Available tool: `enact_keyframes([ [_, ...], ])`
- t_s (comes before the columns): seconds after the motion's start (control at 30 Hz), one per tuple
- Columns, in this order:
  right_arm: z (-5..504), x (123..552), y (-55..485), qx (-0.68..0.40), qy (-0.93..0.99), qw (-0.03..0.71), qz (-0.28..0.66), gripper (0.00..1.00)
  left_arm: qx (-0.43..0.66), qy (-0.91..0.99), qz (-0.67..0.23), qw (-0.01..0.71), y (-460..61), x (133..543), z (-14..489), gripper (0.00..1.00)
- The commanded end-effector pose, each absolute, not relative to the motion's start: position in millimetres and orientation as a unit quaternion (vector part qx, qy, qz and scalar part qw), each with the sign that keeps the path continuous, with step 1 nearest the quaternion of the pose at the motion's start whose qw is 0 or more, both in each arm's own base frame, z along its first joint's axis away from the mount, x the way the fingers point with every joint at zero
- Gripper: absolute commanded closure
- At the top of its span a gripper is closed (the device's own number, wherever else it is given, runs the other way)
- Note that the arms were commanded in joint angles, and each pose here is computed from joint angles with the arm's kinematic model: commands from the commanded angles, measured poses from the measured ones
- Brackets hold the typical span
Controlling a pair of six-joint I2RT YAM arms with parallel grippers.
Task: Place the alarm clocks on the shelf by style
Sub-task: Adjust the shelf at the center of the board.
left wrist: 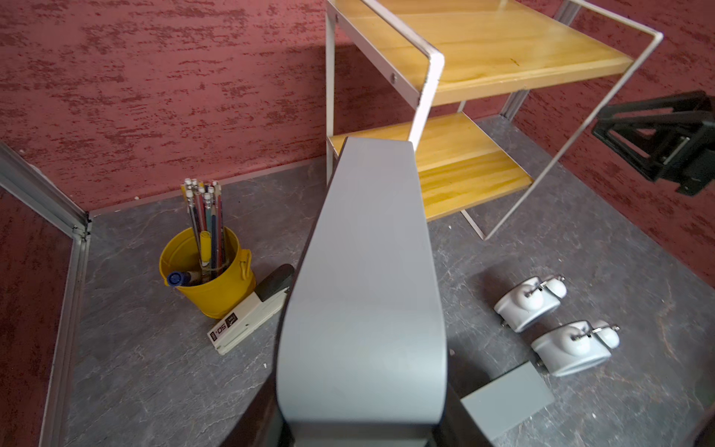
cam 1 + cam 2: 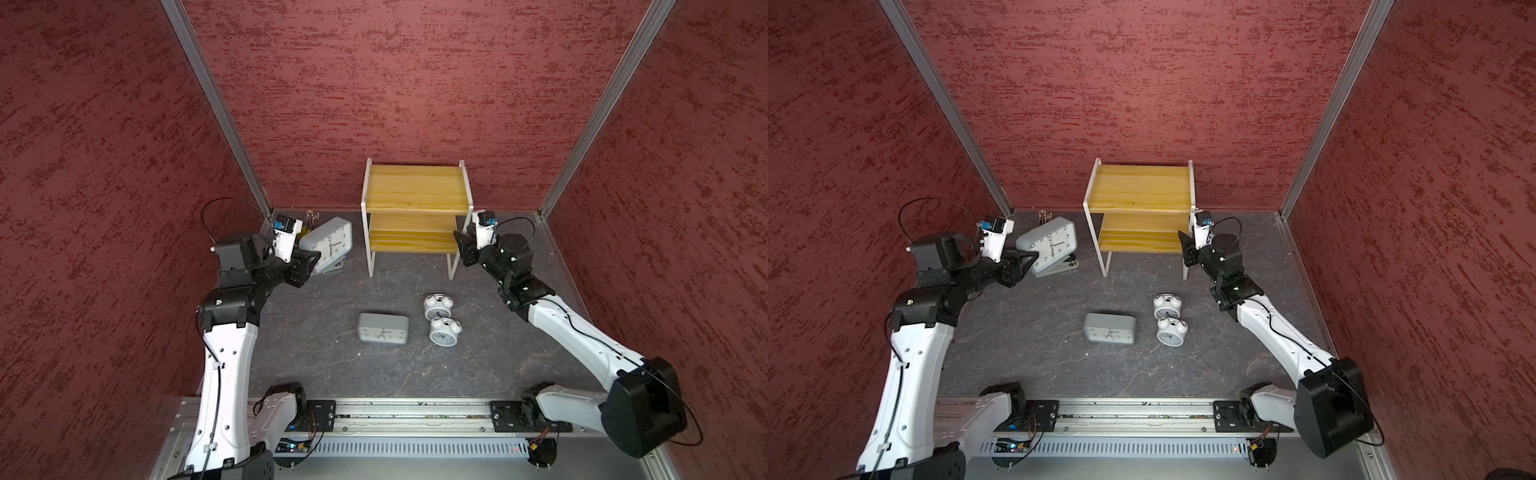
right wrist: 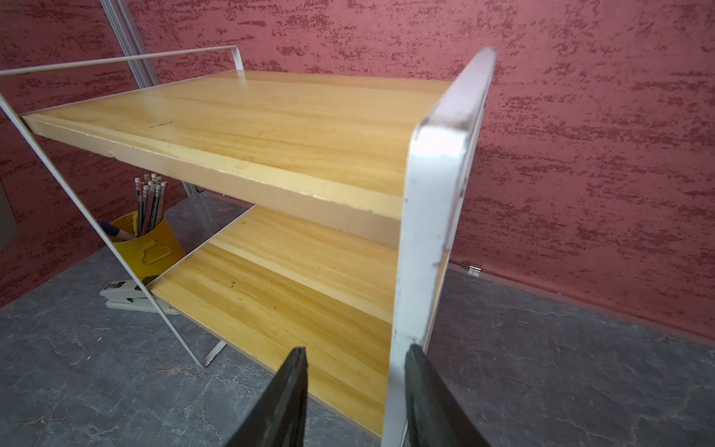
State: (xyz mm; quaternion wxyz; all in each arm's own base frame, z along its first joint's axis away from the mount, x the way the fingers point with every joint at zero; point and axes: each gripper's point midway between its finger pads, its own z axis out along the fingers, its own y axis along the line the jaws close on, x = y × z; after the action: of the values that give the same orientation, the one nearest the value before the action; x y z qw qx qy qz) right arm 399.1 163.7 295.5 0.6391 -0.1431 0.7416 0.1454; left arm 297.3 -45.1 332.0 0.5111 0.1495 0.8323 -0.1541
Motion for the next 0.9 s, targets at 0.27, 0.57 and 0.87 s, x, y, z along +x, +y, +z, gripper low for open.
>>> enact_keyframes([
  [0.27,327.8,422.5,155.3,-0.132,0.706,0.688,0.105,0.74,0.135,0.785,-0.213,0.565,-51.7,368.8,358.9,0.86],
  [0.57,332.5,411.1,145.8,-0.119,0.690,0.706,0.101,0.59,0.163,0.783,-0.219,0.559,-67.9,387.5,347.4,0.86],
  [0.87,330.8,401.1,133.4,-0.102,0.683,0.715,0.109,0.38,0.162,0.786,-0.219,0.556,-69.1,398.2,341.6,0.85],
])
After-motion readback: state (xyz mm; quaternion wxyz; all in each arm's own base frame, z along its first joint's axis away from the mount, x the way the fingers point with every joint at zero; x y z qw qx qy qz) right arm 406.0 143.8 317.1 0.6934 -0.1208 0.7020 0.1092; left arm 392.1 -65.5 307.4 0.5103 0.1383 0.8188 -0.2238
